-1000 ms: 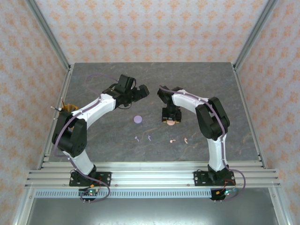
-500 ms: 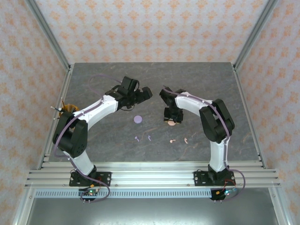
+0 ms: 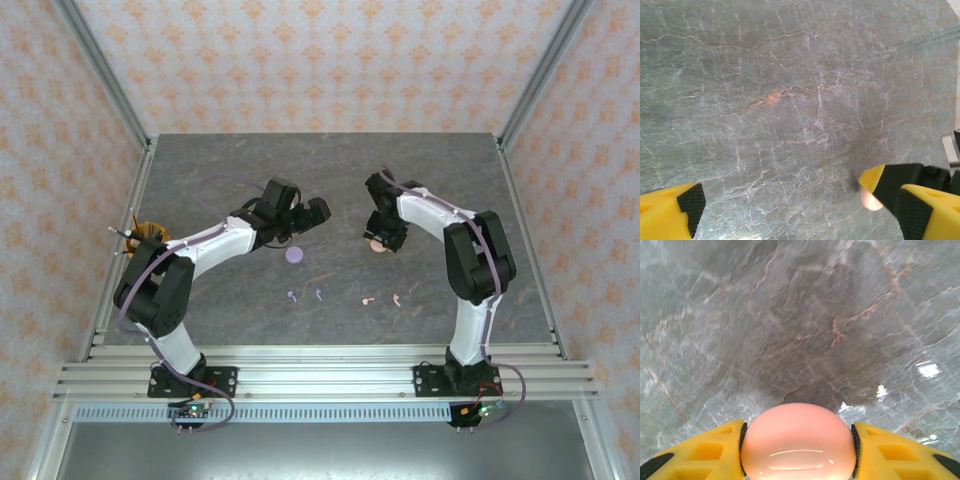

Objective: Insert the wireless bluetooth earbuds into the charging case

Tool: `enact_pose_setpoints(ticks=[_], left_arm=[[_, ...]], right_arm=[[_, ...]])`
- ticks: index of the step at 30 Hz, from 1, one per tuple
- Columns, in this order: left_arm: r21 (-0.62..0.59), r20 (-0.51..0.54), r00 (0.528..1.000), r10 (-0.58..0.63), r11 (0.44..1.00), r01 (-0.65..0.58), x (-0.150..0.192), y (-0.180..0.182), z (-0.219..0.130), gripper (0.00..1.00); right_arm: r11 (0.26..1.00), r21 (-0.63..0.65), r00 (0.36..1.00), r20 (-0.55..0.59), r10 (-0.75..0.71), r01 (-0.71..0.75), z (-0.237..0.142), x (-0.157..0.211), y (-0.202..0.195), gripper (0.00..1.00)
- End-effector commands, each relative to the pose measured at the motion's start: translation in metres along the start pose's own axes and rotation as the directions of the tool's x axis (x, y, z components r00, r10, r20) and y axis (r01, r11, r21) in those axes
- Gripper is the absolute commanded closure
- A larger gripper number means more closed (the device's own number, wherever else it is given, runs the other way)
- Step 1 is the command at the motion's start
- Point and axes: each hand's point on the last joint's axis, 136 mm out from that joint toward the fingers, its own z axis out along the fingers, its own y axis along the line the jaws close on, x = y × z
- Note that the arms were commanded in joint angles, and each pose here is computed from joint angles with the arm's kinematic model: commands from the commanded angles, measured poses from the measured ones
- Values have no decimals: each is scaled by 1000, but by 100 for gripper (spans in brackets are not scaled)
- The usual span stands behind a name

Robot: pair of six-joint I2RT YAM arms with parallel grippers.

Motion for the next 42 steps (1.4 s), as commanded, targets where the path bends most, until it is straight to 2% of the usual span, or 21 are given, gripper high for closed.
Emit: enact_pose_setpoints(ticks=[1, 9, 16, 17, 29, 42], left_arm=[[134, 39, 999, 17, 991, -22, -4, -28, -4, 0], [241, 4, 999, 44, 970, -44, 19, -49, 31, 1], [301, -14, 994, 106, 949, -97, 37, -73, 53, 8], [291, -27, 994, 102, 952, -90, 41, -68, 63, 10], [378, -19, 996, 86, 923, -72, 43, -88, 89, 33], [415, -31, 996, 81, 908, -61, 49, -102, 107, 39]], right_arm=[[994, -51, 996, -9, 91, -92, -8, -9, 5, 52], [975, -94, 978, -69, 197, -203, -6, -26, 15, 52], [944, -149, 953, -119, 277, -293, -9, -41, 26, 52], [940, -155, 950, -126, 287, -304, -9, -43, 28, 52], [893, -221, 916, -194, 352, -391, -11, -49, 48, 52], [873, -235, 898, -222, 380, -428, -10, -48, 53, 53]])
